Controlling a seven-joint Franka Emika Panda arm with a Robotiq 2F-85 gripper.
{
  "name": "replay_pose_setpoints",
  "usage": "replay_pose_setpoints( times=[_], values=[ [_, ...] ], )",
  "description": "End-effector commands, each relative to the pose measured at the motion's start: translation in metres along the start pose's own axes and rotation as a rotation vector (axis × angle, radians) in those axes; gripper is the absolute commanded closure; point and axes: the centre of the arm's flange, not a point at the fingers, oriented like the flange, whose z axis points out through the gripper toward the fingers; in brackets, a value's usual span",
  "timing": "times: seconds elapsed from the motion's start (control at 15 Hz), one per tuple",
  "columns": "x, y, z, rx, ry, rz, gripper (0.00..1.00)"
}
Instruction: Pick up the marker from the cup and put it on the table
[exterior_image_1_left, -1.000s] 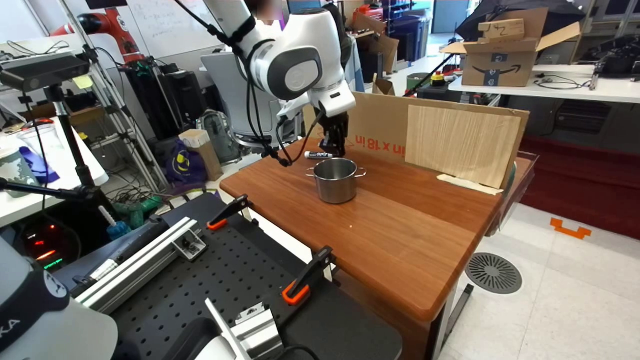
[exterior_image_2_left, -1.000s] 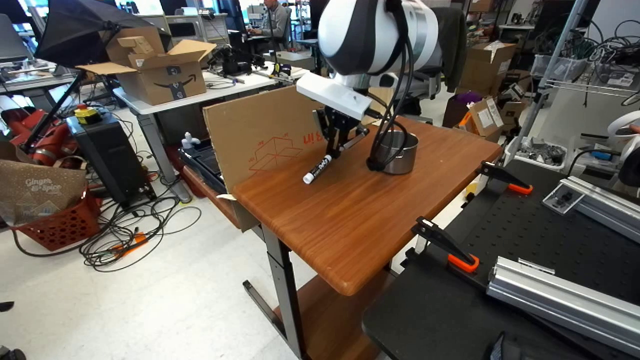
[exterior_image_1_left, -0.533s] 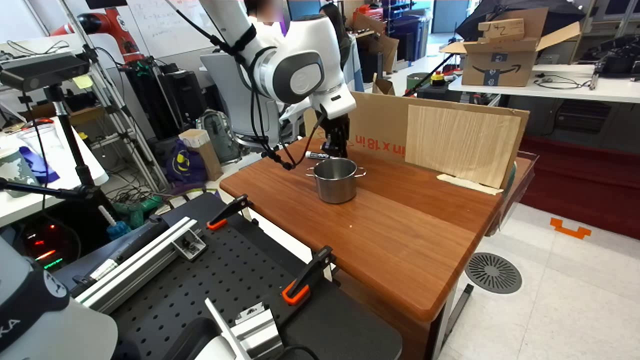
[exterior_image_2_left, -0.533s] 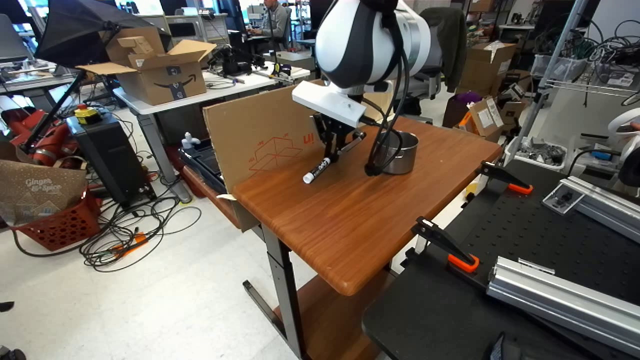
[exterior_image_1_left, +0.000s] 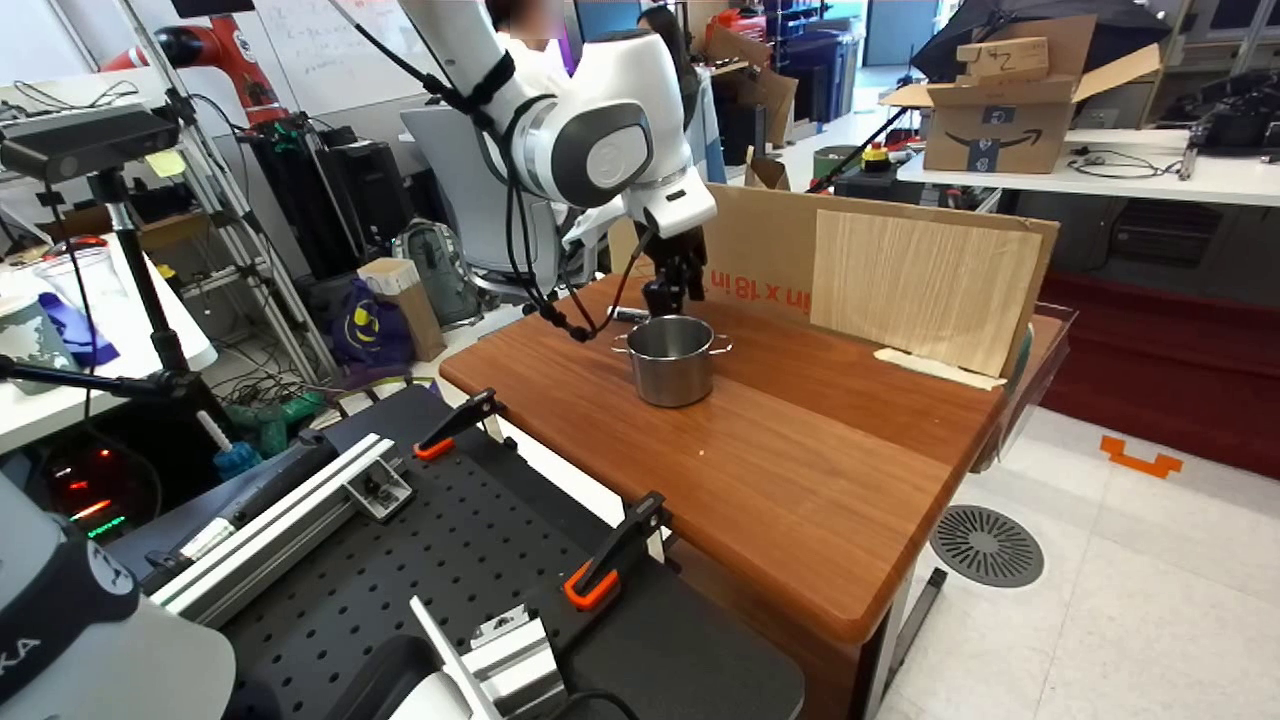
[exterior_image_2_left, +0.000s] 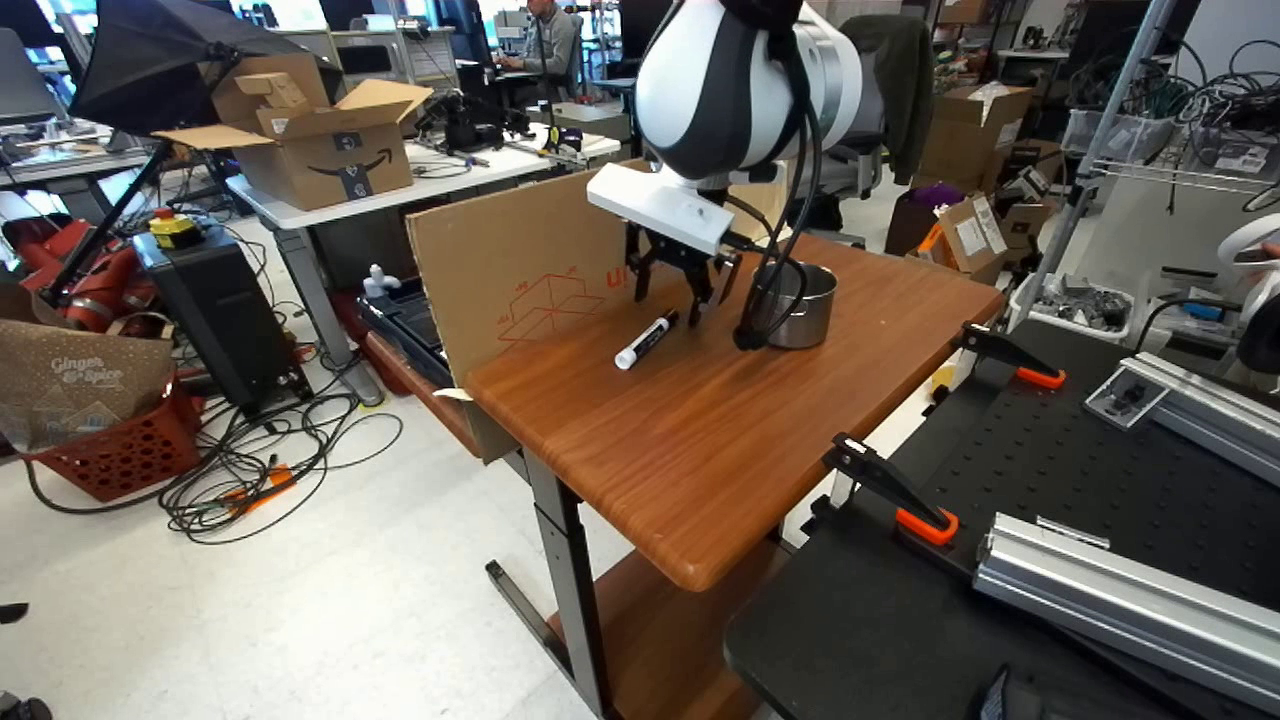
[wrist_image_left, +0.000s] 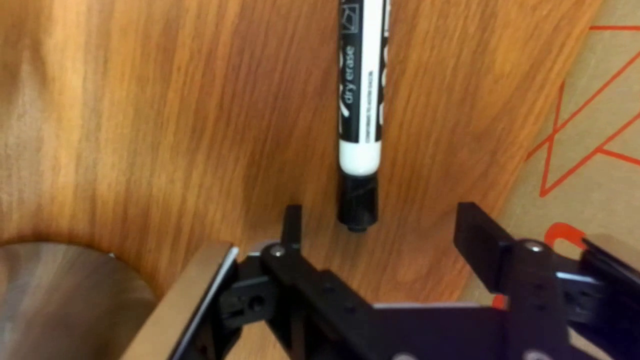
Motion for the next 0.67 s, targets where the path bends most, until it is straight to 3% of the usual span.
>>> replay_pose_setpoints(
  times=[0.0, 0.4, 0.6],
  values=[
    [0.0, -0.007, 0.003, -0.018, 0.008, 0.009, 0.0],
    [-0.001, -0.007, -0.004, -0.02, -0.01, 0.004, 0.0],
    [-0.006, -0.008, -0.025, 0.008, -0.029, -0.013, 0.0]
  ],
)
